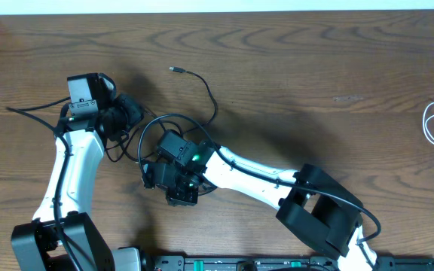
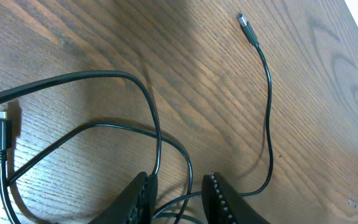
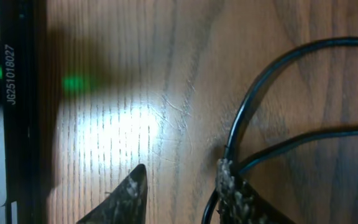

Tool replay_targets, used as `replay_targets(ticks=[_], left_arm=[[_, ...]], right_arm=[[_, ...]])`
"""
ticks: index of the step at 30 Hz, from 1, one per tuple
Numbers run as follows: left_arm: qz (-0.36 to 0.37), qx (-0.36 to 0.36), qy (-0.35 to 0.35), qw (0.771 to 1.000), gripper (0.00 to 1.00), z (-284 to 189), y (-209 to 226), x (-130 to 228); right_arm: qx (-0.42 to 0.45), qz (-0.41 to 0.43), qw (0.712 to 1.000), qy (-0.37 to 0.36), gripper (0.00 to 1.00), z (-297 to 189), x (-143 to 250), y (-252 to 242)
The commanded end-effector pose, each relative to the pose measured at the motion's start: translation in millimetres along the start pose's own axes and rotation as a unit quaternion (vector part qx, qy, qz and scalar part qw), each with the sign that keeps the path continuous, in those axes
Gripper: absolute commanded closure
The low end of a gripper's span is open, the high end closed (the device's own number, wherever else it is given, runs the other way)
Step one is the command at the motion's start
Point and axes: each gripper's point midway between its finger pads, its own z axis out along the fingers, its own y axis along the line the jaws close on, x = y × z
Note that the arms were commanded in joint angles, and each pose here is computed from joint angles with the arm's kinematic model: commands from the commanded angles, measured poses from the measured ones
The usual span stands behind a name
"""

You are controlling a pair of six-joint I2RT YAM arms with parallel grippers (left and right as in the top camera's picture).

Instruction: Untangle cables

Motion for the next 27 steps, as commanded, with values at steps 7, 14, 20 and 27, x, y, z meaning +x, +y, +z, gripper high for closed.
replay_targets(ticks=[7,14,20,27], left_arm=[[0.0,0.003,-0.002,1.0,0.7,-0.6,-2.2,-2.8],[0.0,0.003,-0.002,1.0,0.7,-0.6,-2.2,-2.8],[0.0,0.003,-0.002,1.0,0.71,-0.6,-2.2,-2.8],[0.0,0.003,-0.002,1.0,0.7,-0.6,-2.2,-2.8]], right_arm=[[0.01,0.014,1.0,-0.011,0.48,-3.7,-5.6,-10.0],[0.042,0.121,0.991,-0.048,0.46,-34.3,-18.4,-52.6],[0.146,0.209,0.965,-0.056,0.46,-58.5,-3.8,-113.3],[0.171,0.249,0.952,-0.048,0.42,-57.0,10.9,-132.3]])
